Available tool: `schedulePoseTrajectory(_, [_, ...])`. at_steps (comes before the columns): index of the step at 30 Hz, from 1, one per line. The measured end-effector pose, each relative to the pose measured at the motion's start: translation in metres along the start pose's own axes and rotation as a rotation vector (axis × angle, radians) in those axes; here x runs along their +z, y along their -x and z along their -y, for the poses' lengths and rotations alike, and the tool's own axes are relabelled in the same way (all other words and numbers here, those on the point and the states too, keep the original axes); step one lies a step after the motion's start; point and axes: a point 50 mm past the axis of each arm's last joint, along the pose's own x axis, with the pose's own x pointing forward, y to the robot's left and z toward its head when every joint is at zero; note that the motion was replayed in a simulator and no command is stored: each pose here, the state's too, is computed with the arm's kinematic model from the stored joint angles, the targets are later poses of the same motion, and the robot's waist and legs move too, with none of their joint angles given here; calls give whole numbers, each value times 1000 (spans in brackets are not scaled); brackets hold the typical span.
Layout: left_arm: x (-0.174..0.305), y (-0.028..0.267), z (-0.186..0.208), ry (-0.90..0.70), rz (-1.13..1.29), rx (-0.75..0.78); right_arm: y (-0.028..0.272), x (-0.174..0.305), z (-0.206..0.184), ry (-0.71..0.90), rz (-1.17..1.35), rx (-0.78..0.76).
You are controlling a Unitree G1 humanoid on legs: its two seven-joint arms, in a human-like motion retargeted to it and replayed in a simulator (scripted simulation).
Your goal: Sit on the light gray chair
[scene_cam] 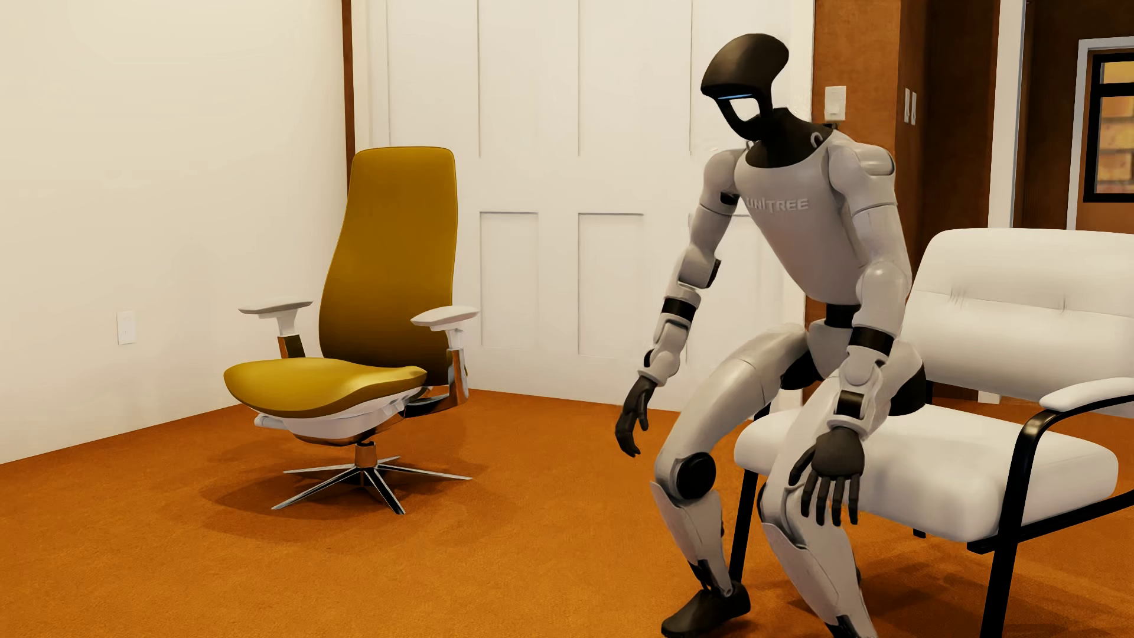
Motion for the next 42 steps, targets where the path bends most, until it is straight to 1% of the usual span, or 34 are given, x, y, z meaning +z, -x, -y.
schedulePoseTrajectory(3, [16,-7,-15,-21,35,22,-6,14,14,17,41,-25])
schedulePoseTrajectory(7, [39,-14,-36,-13,82,88,-13,37,28,46,105,-70])
schedulePoseTrajectory(9, [44,-15,-37,-9,95,96,-13,44,29,51,128,-76])
schedulePoseTrajectory(11, [44,-14,-32,-12,92,73,-12,43,22,42,130,-64])
schedulePoseTrajectory(14, [38,-10,-18,-1,77,31,-6,33,6,19,100,-26])
schedulePoseTrajectory(17, [33,-6,-3,22,69,-36,1,15,-14,36,40,53])
schedulePoseTrajectory(23, [25,5,23,0,61,-186,15,-14,-46,18,-85,178])
schedulePoseTrajectory(27, [16,8,35,51,2,-206,20,-25,-57,-33,-146,175])
schedulePoseTrajectory(30, [3,9,38,82,-56,-180,23,-35,-57,-86,-207,151])
schedulePoseTrajectory(33, [-11,11,40,120,-123,-170,26,-47,-57,-106,-265,151])
schedulePoseTrajectory(36, [-27,16,49,94,-202,-222,32,-58,-64,-125,-320,175])
schedulePoseTrajectory(39, [-39,23,60,103,-271,-287,38,-67,-71,-144,-368,206])
schedulePoseTrajectory(42, [-45,26,64,106,-306,-311,42,-75,-74,-145,-410,232])
